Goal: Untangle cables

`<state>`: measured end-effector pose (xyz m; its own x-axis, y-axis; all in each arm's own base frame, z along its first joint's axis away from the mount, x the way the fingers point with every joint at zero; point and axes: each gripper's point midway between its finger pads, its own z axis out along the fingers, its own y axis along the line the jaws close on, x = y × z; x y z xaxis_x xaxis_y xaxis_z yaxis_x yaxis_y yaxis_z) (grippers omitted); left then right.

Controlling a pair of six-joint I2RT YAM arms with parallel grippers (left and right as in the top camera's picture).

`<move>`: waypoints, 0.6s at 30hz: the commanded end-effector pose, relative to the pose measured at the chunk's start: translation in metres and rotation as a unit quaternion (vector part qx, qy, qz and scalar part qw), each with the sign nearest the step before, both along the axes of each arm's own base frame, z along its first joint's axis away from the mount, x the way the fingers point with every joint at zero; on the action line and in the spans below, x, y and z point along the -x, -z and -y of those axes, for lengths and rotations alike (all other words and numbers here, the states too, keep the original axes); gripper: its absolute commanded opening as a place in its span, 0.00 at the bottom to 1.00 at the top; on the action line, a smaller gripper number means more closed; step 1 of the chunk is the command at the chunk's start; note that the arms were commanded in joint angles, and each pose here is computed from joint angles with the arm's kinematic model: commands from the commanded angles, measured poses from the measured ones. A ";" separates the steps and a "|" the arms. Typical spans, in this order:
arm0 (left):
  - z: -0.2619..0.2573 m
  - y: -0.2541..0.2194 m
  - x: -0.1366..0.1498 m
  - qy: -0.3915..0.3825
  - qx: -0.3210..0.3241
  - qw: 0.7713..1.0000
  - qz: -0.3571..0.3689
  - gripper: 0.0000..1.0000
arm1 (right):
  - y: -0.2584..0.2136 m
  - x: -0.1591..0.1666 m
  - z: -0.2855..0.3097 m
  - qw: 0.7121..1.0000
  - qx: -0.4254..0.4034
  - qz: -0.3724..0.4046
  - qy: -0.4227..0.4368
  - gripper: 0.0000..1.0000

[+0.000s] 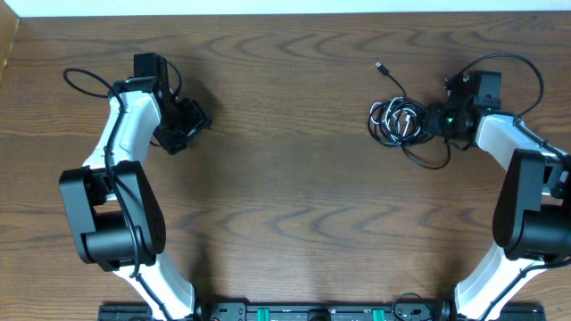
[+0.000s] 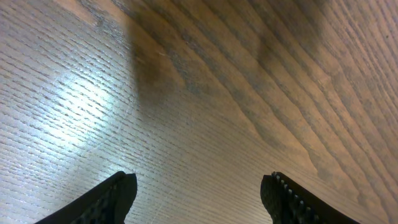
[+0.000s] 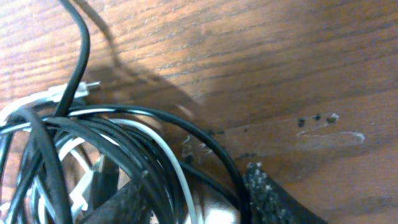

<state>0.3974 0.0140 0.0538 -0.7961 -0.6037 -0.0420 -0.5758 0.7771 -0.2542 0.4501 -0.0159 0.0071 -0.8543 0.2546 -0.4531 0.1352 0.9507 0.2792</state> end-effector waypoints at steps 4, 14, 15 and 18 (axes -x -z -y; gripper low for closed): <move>-0.002 0.005 0.002 -0.001 -0.006 1.000 -0.008 0.69 | 0.018 0.017 0.002 1.000 0.019 -0.020 -0.007 0.16; -0.002 0.005 0.002 0.001 -0.006 1.000 -0.008 0.69 | -0.068 -0.015 0.002 0.990 0.069 0.115 -0.052 0.01; -0.002 0.005 0.002 0.001 -0.006 1.000 -0.008 0.69 | -0.080 -0.016 0.001 0.986 0.086 0.131 -0.065 0.01; -0.002 0.005 0.002 0.001 -0.006 1.000 -0.008 0.69 | -0.115 -0.014 0.003 0.968 0.166 0.161 -0.092 0.01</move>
<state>0.3975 0.0140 0.0538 -0.7961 -0.6037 -0.0423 -0.5757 0.7771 -0.2544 0.4591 -0.0203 0.0678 -0.7607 0.0934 -0.6424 -0.0014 0.9894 0.1455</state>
